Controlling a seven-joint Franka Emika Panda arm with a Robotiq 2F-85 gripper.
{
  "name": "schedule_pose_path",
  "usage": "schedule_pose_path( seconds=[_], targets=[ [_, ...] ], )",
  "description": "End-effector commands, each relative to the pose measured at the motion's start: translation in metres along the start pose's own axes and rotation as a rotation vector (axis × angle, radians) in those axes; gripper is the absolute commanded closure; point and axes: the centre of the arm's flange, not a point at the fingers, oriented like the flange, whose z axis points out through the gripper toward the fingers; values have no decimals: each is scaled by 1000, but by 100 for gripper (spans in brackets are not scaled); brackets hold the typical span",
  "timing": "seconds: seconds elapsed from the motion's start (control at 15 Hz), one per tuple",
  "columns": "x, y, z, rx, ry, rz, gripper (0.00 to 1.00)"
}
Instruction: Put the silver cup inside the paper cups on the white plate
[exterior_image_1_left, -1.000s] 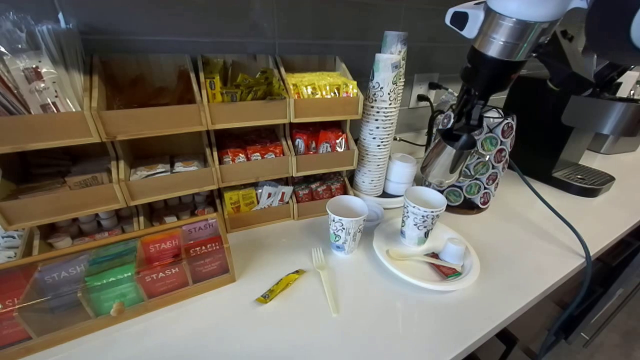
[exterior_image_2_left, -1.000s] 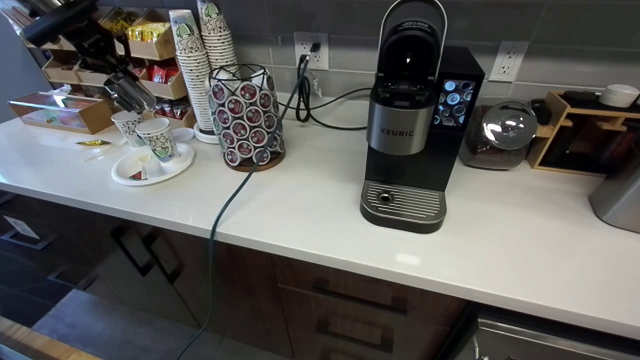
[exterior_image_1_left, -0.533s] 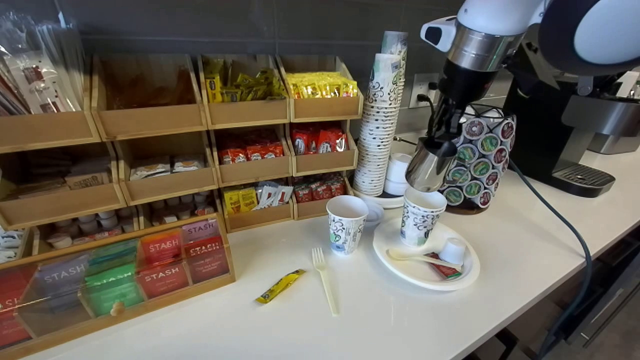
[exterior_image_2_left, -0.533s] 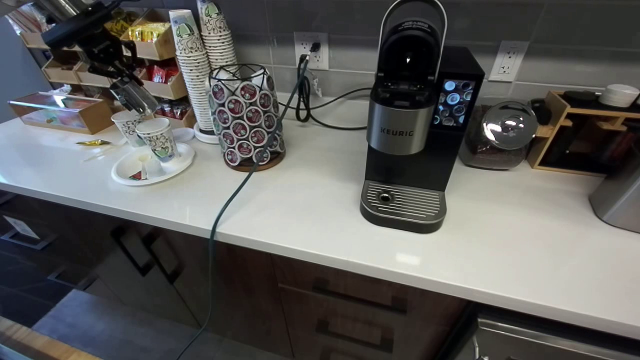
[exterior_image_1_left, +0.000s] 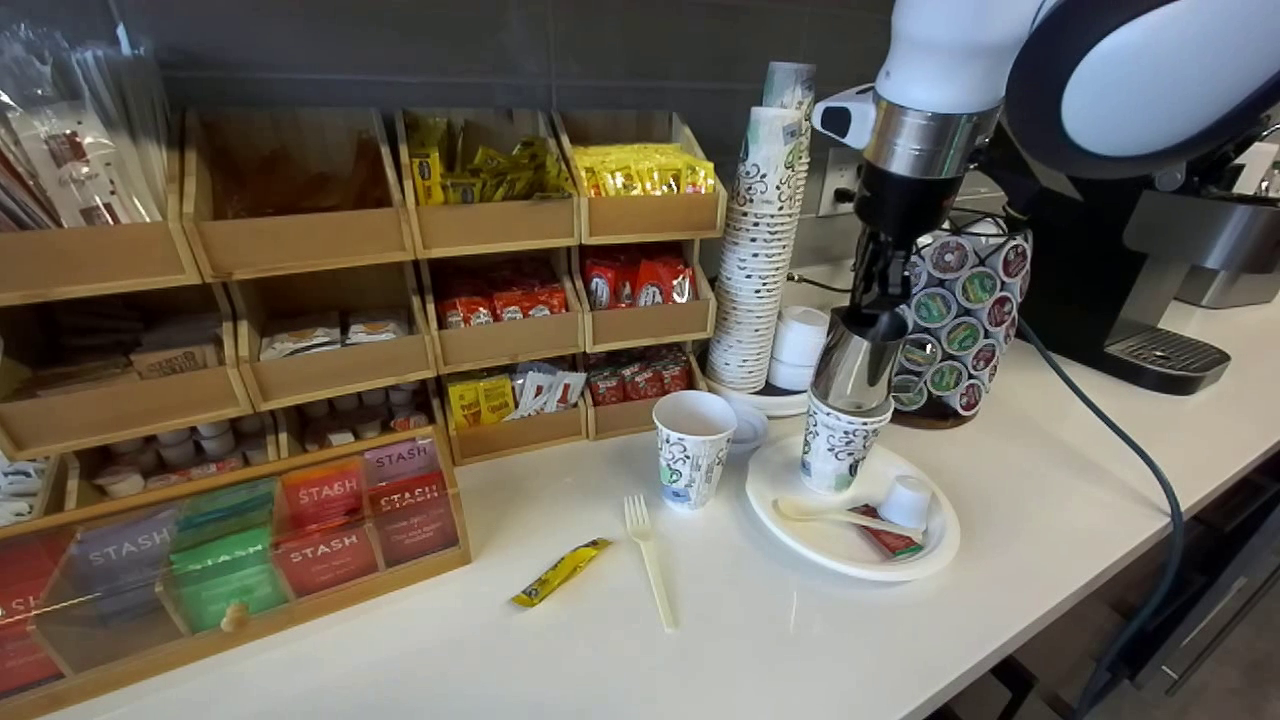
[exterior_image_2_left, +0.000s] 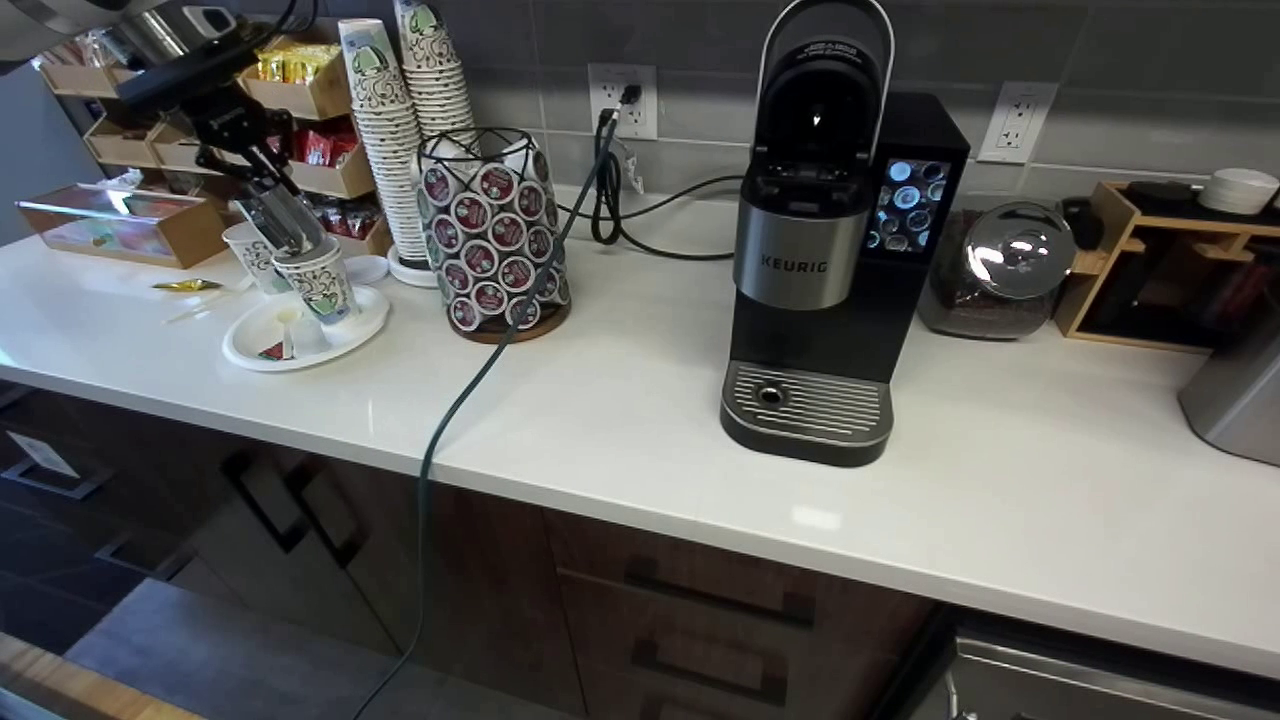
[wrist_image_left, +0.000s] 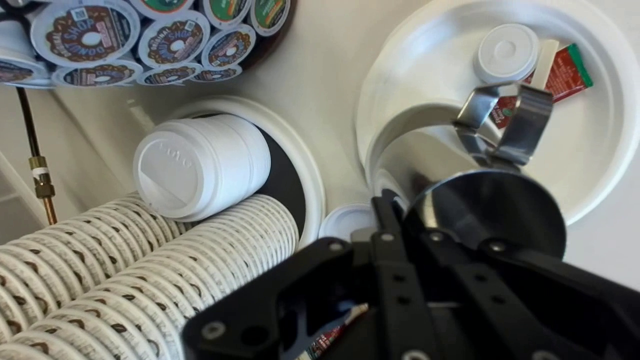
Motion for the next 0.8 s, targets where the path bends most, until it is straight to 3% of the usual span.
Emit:
schedule_pose_path(
  seconds=[0.0, 0.33, 0.73],
  targets=[
    [5, 9, -1, 36, -34, -21, 99],
    [17, 7, 6, 61, -25, -45, 99],
    [12, 13, 21, 80, -108, -18, 97]
  ],
)
